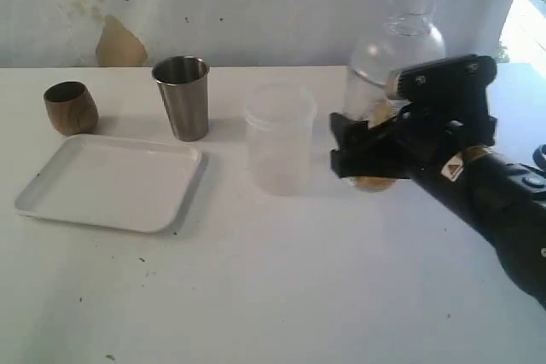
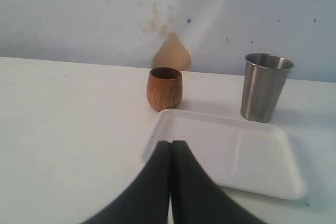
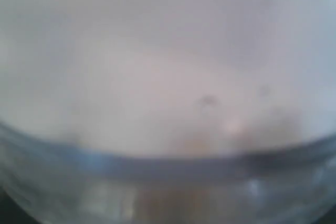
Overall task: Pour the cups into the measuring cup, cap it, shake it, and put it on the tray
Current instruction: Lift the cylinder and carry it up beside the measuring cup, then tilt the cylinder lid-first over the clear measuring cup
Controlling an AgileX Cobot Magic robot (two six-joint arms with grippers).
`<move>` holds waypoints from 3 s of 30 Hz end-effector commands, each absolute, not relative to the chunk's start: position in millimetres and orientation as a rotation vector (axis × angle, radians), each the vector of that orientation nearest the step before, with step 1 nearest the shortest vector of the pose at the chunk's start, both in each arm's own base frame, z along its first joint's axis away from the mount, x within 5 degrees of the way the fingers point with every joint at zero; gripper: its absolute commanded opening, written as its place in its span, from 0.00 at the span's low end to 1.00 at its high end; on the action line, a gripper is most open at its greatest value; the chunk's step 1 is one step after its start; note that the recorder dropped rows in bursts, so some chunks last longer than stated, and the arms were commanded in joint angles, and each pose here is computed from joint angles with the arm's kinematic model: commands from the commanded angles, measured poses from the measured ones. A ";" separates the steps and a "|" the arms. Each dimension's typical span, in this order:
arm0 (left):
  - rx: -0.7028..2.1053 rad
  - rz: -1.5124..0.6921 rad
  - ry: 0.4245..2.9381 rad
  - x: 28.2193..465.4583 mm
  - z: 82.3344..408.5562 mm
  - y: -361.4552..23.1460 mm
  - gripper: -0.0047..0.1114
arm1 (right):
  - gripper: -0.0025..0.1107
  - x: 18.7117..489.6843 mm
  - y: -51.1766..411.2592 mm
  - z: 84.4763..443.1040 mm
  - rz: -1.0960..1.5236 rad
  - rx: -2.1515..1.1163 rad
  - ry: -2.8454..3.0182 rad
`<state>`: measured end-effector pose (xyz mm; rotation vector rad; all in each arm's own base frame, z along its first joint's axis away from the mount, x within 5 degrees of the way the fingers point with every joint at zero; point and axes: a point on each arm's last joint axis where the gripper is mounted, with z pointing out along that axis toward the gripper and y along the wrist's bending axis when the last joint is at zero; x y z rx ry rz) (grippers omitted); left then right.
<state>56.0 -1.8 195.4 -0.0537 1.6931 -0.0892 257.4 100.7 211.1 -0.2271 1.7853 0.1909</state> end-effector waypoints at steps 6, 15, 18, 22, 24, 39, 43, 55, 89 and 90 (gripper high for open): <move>-0.051 -0.091 1.679 55.9 195.5 -1.8 0.04 | 0.02 248.5 97.8 224.9 0.071 -0.256 1.708; -0.051 -0.091 1.679 55.9 195.5 -1.8 0.04 | 0.02 254.6 86.3 225.6 0.189 -0.259 1.729; -0.051 -0.091 1.679 55.9 195.5 -1.8 0.04 | 0.02 246.4 103.8 231.5 0.291 -0.390 1.668; -0.051 -0.091 1.679 55.9 195.5 -1.8 0.04 | 0.02 256.8 71.3 231.4 0.145 -0.133 1.706; -0.051 -0.091 1.679 55.9 195.5 -1.8 0.04 | 0.02 242.2 101.1 235.1 0.315 -0.451 1.681; -0.051 -0.091 1.678 55.9 195.5 -1.8 0.04 | 0.02 242.1 90.2 241.0 0.240 -0.409 1.693; -0.049 -0.089 1.678 55.9 195.5 -1.8 0.04 | 0.02 252.5 69.5 238.4 0.107 -0.193 1.704; -0.051 -0.087 1.678 55.9 195.5 -1.7 0.04 | 0.02 240.6 101.8 241.3 0.311 -0.525 1.623; -0.051 -0.087 1.678 55.9 195.6 -1.7 0.04 | 0.02 375.8 52.0 213.0 -0.223 -0.463 1.734; -0.051 -0.087 1.678 55.9 195.6 -1.7 0.04 | 0.02 381.0 52.8 210.2 -0.223 -0.464 1.736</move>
